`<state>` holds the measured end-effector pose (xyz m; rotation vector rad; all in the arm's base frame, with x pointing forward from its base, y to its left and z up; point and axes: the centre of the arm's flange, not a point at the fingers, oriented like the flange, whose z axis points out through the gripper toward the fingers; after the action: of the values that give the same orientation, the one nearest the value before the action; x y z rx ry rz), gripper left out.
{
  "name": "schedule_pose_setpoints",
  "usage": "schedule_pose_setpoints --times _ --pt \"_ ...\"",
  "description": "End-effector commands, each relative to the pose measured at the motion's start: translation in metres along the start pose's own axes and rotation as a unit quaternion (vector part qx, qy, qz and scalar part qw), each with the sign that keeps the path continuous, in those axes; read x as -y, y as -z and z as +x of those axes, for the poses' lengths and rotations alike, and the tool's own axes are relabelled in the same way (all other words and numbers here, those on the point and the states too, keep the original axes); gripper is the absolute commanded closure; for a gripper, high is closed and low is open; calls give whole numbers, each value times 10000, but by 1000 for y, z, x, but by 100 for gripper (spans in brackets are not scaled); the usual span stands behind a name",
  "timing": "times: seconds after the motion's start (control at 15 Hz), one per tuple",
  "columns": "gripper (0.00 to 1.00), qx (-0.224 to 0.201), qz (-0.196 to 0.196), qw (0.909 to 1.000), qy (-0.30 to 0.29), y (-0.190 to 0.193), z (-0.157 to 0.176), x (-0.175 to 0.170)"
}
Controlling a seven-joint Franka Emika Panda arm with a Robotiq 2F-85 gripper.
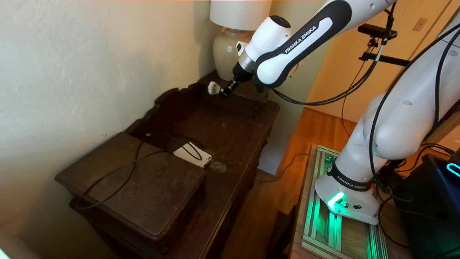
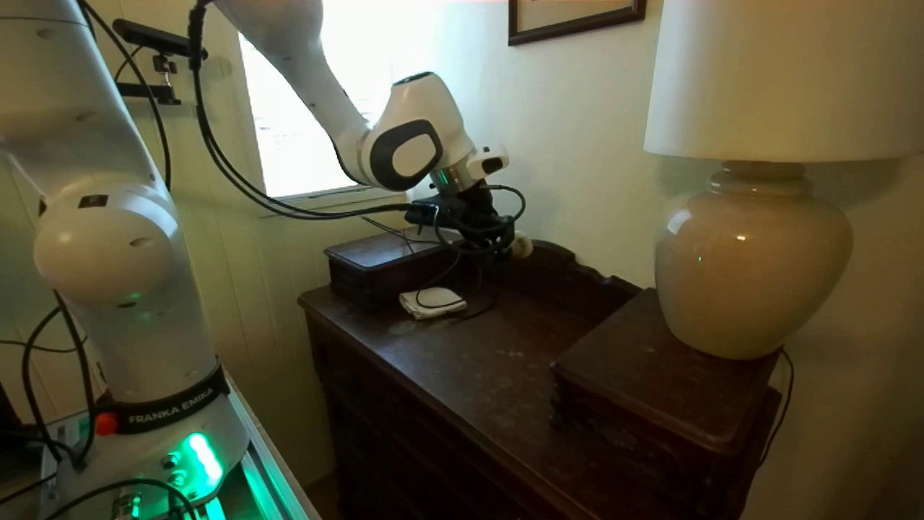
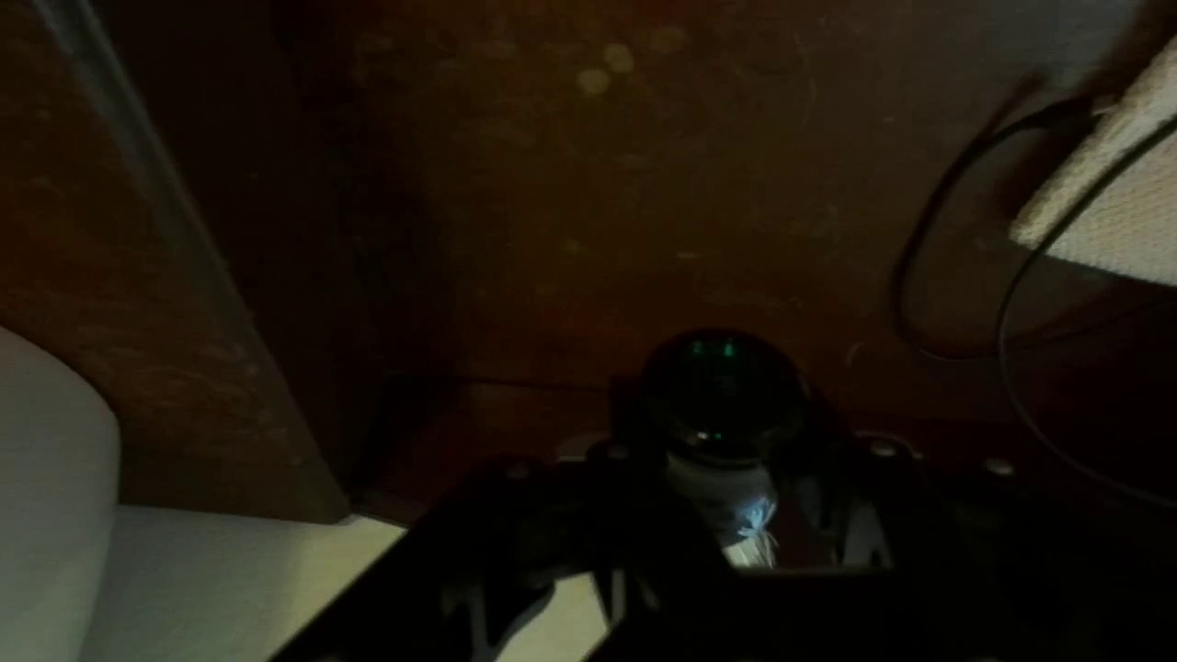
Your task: Use the brush to brush the lamp.
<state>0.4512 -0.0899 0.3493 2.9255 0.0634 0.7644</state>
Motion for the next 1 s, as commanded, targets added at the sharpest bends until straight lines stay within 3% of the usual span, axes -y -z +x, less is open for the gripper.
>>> schedule_pose_setpoints --times 0.0,0.33,0.47,0.53,0.87,0.93 --pt "85 101 -25 9999 27 -43 -12 18" --pt "85 306 -2 9995 100 -91 -34 19" --pt "85 702 -4 9975 -62 -100 -37 12" --pt "60 526 81 9986 9 -87 -44 10" --pt "60 643 33 9979 -58 -98 -45 0" --pt "85 642 35 9979 -54 -98 -45 1"
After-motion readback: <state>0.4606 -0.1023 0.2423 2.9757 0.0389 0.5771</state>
